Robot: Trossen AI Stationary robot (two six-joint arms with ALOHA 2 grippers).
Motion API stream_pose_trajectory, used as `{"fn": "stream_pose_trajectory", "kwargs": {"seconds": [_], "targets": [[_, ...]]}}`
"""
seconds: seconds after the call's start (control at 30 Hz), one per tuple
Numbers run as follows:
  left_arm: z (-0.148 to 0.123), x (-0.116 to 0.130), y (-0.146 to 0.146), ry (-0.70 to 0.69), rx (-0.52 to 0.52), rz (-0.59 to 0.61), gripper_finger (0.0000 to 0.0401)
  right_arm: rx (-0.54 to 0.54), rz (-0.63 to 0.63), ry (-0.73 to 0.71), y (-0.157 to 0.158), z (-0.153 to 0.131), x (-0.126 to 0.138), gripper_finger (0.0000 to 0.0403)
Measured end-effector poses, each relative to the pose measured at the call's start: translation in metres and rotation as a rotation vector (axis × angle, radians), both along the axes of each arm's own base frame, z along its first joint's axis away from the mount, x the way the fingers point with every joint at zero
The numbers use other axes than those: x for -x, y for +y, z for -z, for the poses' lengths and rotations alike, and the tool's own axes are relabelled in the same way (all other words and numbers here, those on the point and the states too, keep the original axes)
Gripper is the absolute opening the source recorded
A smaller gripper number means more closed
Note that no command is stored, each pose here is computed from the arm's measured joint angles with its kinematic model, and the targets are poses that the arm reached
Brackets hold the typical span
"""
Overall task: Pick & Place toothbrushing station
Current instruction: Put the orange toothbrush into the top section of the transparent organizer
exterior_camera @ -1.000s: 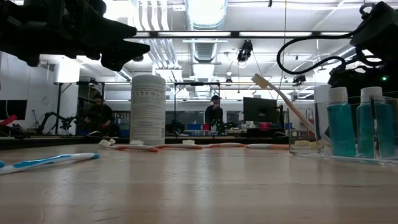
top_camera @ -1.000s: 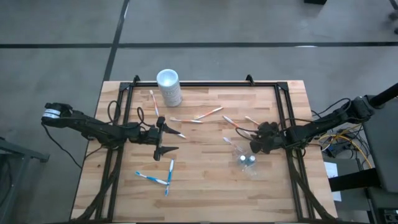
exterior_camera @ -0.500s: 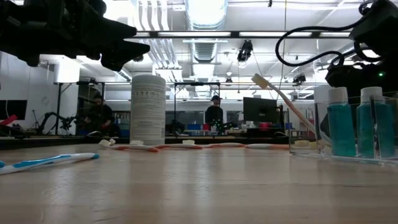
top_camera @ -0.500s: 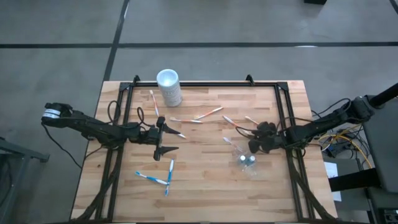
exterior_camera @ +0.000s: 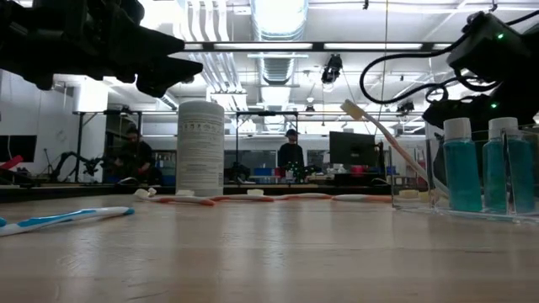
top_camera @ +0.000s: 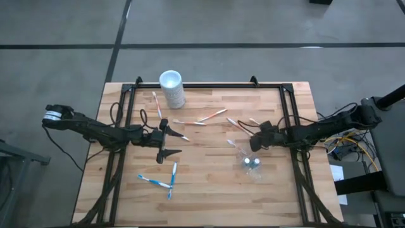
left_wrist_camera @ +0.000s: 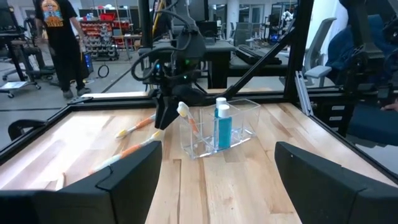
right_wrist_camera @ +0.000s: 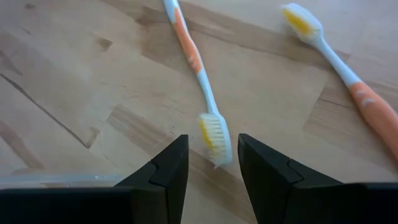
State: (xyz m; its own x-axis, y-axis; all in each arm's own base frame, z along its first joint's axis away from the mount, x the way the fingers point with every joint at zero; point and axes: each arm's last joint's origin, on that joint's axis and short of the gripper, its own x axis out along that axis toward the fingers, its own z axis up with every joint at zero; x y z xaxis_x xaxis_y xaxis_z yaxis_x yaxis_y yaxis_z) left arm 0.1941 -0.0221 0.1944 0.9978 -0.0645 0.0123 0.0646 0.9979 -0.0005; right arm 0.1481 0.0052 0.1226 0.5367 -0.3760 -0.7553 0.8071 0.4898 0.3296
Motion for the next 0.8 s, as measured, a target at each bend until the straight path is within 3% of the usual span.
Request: {"fn": "stream_pose_trajectory", "kwargs": {"seconds": [0.53,0.8], "targets": [[0.001,0.0,0.0,0.012,-0.001,0.0,0.0319,-0.029,-0.01,0.06,-0.002,0.012,-0.011,0.0125],[0.001,0.0,0.0,0.012,-0.001,0.0,0.0319,-0.019,-0.022,0.087,-0.002,0.013,-0.009,0.007]]}}
